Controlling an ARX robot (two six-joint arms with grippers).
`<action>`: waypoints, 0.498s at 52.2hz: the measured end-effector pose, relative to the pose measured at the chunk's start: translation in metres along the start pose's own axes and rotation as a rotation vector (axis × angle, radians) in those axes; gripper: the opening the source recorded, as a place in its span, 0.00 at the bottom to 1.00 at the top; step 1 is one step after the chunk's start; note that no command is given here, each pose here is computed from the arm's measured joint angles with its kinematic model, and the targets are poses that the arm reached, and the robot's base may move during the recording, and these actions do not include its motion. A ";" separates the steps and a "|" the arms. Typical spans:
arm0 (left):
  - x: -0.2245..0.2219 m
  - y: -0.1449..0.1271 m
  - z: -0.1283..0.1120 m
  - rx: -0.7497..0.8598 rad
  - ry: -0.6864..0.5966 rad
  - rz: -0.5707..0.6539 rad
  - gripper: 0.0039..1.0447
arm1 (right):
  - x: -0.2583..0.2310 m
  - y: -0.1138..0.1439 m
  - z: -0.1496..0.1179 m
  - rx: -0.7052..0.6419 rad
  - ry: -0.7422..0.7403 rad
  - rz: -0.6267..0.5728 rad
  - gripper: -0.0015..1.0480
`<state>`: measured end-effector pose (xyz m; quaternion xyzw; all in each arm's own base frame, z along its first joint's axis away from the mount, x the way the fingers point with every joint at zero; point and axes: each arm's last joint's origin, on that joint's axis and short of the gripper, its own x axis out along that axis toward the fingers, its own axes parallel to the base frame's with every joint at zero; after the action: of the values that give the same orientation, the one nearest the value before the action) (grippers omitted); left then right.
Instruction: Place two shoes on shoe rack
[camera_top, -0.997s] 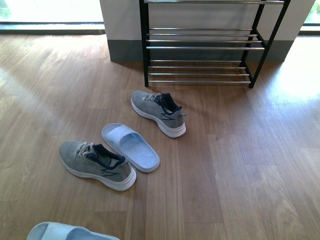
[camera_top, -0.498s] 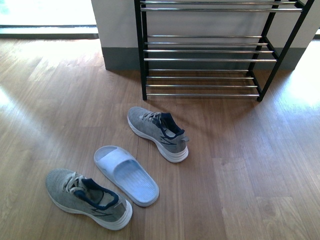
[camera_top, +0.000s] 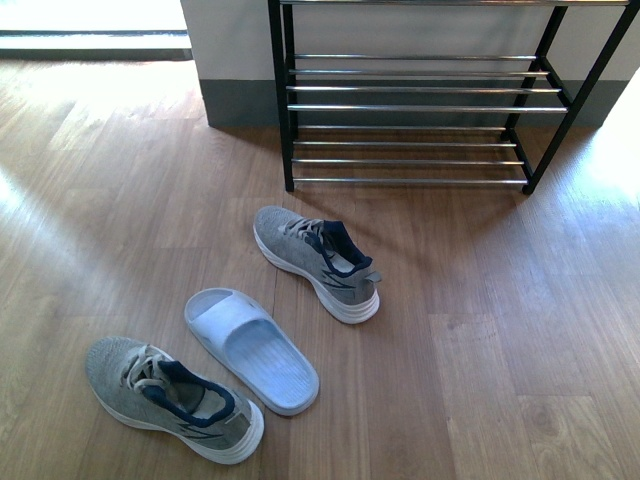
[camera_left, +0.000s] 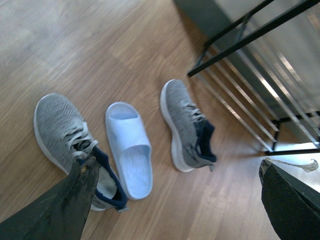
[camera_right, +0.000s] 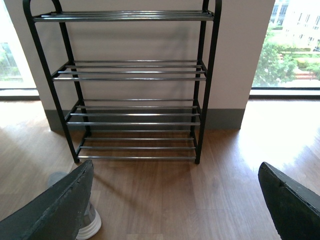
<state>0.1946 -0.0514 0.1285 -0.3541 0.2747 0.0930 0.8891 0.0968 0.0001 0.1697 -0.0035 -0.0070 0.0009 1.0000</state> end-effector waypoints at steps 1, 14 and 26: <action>0.009 0.000 -0.001 0.000 0.015 0.024 0.91 | 0.000 0.000 0.000 0.000 0.000 0.000 0.91; 0.109 0.032 -0.029 -0.023 0.222 0.374 0.91 | 0.000 0.000 0.000 0.000 0.000 0.000 0.91; 0.186 0.068 -0.062 -0.021 0.401 0.561 0.91 | 0.000 0.000 0.000 0.000 0.000 -0.001 0.91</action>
<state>0.2981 -0.0492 -0.0514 -0.2853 0.5296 0.2653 0.7535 0.0968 0.0001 0.1697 -0.0035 -0.0070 0.0005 1.0000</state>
